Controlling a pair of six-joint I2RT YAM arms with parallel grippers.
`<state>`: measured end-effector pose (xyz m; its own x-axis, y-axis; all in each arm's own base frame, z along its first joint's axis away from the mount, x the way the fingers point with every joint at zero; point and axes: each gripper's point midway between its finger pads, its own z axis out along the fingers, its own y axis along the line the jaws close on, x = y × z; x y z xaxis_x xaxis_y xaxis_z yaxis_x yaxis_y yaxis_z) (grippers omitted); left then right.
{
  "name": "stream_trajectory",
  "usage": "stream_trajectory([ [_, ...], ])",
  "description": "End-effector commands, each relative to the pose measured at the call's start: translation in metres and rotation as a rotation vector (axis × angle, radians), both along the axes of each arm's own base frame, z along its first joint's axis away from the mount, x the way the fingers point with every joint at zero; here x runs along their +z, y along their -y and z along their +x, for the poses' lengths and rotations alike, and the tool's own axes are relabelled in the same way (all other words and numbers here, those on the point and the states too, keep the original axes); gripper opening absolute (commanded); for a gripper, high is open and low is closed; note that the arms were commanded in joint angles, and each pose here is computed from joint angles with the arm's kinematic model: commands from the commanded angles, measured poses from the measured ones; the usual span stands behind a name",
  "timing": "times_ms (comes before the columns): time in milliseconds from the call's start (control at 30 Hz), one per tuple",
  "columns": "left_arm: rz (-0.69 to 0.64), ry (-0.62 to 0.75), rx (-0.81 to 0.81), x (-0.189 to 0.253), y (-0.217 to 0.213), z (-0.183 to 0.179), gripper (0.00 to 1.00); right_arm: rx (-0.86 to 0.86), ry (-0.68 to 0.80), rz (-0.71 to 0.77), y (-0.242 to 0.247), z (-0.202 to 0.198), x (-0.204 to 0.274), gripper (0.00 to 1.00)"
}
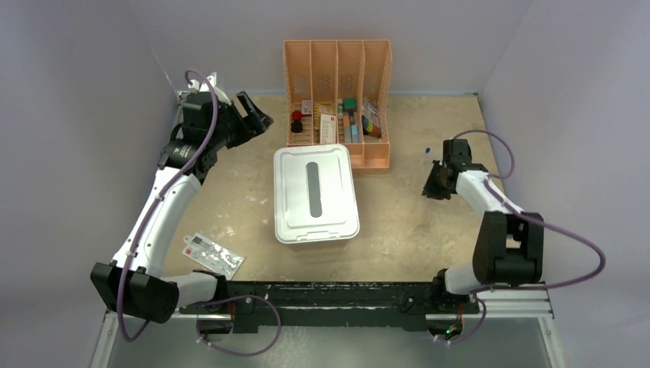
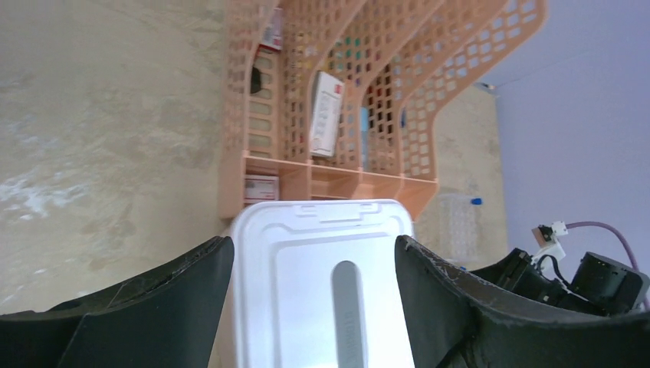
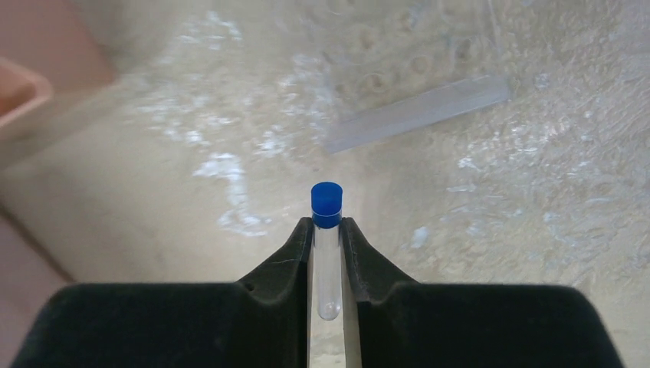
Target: Organize the chemistry lab equipment
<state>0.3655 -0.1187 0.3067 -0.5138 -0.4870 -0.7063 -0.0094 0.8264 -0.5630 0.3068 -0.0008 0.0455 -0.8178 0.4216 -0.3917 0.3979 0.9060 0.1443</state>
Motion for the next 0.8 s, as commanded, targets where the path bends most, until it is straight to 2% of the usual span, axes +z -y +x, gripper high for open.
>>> stream_trajectory([
  [0,-0.141,0.146,-0.097,0.041,0.048,0.0,0.76,0.024,0.205,0.135,-0.03,0.015,0.047,0.12],
  [167,-0.249,0.174,-0.223,0.046,0.112,-0.007,0.75,0.059,0.403,0.265,-0.057,0.024,0.105,0.13],
  [367,-0.293,0.188,-0.412,0.033,0.204,-0.019,0.75,0.101,0.62,0.429,-0.081,0.032,0.186,0.13],
  [600,-0.334,0.184,-0.564,0.022,0.284,-0.027,0.75,0.132,0.742,0.651,-0.108,0.031,0.25,0.13],
  [767,-0.355,0.169,-0.696,0.014,0.327,-0.045,0.75,0.16,0.758,0.752,-0.12,0.026,0.273,0.13],
])
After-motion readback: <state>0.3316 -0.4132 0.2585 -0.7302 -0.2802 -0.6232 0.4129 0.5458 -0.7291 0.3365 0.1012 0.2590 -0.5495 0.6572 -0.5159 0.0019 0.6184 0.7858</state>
